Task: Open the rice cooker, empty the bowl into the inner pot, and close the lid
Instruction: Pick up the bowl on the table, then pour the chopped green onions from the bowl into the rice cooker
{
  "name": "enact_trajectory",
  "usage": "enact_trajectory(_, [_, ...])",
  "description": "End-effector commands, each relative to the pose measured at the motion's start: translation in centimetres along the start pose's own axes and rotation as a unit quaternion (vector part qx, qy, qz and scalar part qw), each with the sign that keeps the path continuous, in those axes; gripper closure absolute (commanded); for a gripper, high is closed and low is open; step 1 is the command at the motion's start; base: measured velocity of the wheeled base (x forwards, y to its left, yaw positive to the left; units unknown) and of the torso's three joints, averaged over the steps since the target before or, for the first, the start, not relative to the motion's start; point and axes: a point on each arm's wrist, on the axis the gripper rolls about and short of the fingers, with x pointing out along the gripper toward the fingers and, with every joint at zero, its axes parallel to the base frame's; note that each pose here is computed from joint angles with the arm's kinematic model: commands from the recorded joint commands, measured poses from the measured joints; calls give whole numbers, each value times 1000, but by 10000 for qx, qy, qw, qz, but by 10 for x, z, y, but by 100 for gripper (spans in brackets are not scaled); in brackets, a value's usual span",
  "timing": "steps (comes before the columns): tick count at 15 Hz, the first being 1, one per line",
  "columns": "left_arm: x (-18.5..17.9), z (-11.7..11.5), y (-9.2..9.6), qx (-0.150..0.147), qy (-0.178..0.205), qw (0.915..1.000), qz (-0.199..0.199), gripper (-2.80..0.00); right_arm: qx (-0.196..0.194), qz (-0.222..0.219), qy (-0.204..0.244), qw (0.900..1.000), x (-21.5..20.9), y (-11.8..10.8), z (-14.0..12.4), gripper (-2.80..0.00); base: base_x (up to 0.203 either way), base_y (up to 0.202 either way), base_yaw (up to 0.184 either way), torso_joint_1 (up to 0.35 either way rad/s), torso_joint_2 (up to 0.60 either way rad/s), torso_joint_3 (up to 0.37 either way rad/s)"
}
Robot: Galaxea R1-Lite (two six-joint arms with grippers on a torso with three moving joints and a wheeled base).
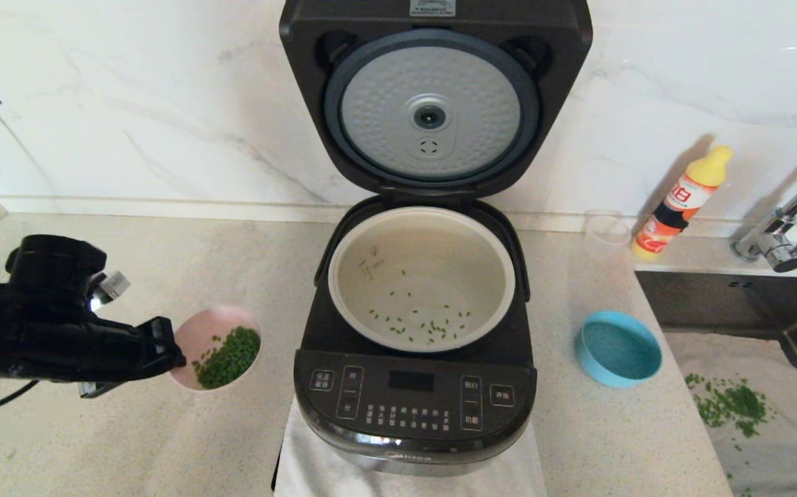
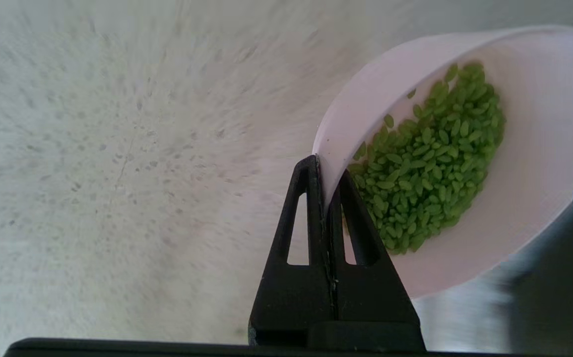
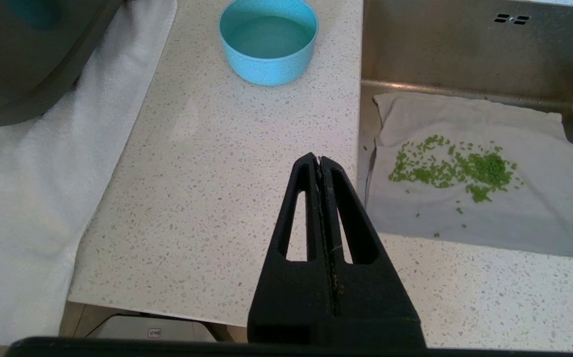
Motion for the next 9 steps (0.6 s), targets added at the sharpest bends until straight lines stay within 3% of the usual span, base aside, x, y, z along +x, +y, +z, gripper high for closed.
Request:
enact_trajectory(1, [-40, 17, -14, 10, -502, 9985, -200, 0, 2, 5, 1, 10000, 0, 0, 0, 0, 0, 0, 0, 0, 0, 0])
enact_trajectory(4, [-77, 32, -32, 121, -635, 9974, -316, 0, 2, 5, 1, 10000, 0, 0, 0, 0, 0, 0, 0, 0, 0, 0])
enact_trajectory(9, [-134, 41, -89, 767, -760, 9893, -977, 0, 2, 5, 1, 10000, 0, 0, 0, 0, 0, 0, 0, 0, 0, 0])
